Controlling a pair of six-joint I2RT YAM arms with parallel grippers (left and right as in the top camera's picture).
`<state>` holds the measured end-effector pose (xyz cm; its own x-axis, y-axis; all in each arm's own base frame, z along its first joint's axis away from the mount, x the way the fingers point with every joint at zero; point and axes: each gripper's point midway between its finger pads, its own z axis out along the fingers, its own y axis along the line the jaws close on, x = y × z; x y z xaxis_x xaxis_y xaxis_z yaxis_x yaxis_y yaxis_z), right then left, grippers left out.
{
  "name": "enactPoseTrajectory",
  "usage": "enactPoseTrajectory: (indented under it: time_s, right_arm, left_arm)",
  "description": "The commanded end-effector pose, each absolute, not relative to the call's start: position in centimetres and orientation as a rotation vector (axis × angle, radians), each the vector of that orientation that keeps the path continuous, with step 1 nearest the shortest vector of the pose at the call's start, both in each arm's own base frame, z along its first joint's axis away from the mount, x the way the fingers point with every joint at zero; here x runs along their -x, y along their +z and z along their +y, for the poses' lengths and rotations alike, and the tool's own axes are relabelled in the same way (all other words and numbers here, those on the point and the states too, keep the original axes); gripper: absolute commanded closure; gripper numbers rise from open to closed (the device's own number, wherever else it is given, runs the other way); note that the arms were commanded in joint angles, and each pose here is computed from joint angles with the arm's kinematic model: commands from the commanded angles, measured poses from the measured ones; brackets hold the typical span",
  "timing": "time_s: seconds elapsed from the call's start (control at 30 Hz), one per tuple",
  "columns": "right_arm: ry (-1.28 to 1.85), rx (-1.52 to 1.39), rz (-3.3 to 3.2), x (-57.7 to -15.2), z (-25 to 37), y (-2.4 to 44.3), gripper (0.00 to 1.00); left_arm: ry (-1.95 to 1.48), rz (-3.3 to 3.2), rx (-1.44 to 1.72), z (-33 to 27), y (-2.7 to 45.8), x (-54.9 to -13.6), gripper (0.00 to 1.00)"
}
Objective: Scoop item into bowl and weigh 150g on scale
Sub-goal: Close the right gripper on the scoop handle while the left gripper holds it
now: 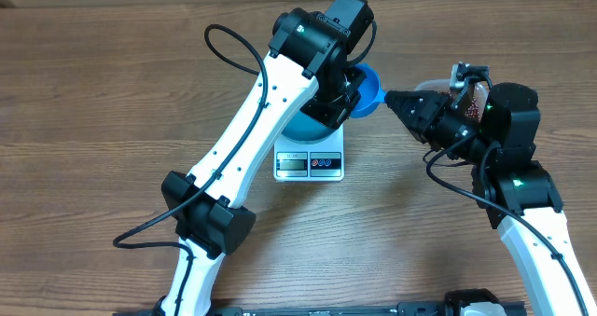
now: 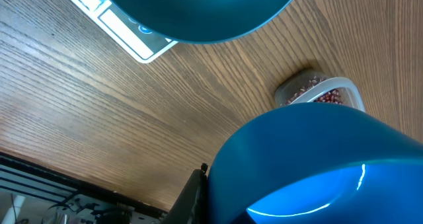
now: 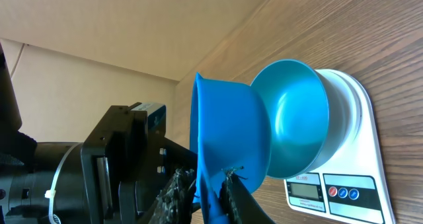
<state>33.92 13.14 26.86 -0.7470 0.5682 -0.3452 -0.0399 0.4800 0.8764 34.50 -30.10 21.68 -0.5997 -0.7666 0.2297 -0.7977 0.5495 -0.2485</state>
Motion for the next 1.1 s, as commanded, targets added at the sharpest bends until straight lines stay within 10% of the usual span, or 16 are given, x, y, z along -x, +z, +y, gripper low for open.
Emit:
enactPoseTrajectory:
  time_s: [0.0,1.07]
  right_arm:
    - [1.263,-0.408,2.075,-34.2,13.17,28.25,0.83]
    - [1.256,-0.414,2.074,-34.27,13.08,28.21,0.96]
  left_arm:
    - [0.519,-2.687,-1.348,-30.85,22.12,-34.05,0.96]
    - [0.517,-2.69,-1.342,-30.98,22.12,-33.91,0.96]
